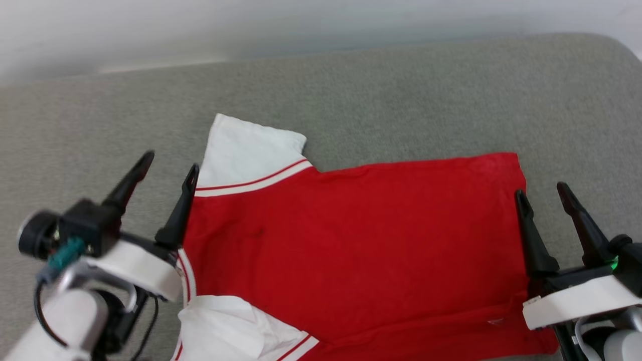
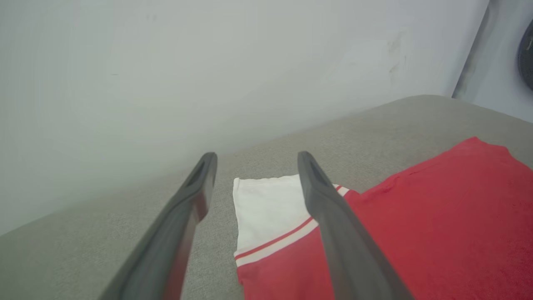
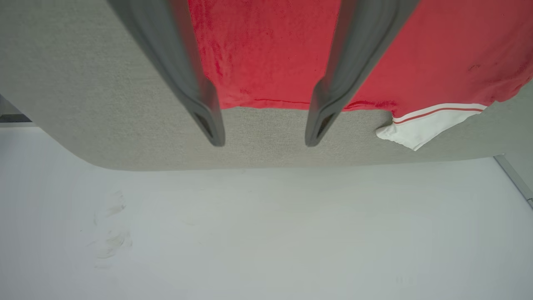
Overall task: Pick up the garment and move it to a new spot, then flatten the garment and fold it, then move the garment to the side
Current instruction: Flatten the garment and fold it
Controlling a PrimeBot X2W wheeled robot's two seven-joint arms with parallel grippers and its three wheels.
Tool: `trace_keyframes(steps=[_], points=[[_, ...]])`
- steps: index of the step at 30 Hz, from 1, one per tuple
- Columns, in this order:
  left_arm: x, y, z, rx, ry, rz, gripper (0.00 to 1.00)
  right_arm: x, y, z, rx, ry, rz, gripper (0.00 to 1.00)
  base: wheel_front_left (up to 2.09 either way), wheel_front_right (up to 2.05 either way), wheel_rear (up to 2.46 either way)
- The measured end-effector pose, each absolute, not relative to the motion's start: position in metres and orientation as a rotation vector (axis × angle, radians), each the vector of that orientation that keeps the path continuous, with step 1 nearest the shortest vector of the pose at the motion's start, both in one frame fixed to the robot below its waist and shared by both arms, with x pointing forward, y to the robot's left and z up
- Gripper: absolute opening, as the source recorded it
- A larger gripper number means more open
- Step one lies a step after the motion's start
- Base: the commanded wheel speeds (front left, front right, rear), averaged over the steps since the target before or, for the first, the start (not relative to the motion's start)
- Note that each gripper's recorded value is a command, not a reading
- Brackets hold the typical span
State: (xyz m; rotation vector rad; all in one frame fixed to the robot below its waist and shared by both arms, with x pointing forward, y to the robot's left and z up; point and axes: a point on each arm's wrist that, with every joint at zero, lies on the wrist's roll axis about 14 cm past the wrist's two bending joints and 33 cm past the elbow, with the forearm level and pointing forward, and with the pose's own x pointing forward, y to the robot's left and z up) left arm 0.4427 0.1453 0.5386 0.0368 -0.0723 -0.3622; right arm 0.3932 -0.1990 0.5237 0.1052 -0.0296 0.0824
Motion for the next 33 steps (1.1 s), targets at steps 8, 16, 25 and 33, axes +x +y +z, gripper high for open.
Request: trace_keyframes(steps=[8, 16, 25, 33], points=[[0.517, 0.127, 0.537, 0.152, 0.086, -0.546, 1.0, 0.408, -0.204, 0.508, 0.055, -0.007, 0.06, 1.0, 0.0, 0.0, 0.0], [0.572, 0.128, 0.487, 0.209, 0.493, -0.585, 1.0, 0.413, -0.22, 0.494, 0.05, 0.004, 0.0, 1.0, 0.0, 0.0, 0.0], [0.594, 0.122, 0.429, 0.115, 0.833, -0.571, 1.0, 0.41, -0.234, 0.472, 0.06, 0.059, -0.053, 1.0, 0.0, 0.0, 0.0], [0.602, 0.131, 0.383, 0.138, 0.963, -0.507, 1.0, 0.413, -0.236, 0.47, 0.048, 0.065, -0.057, 1.0, 0.0, 0.0, 0.0]])
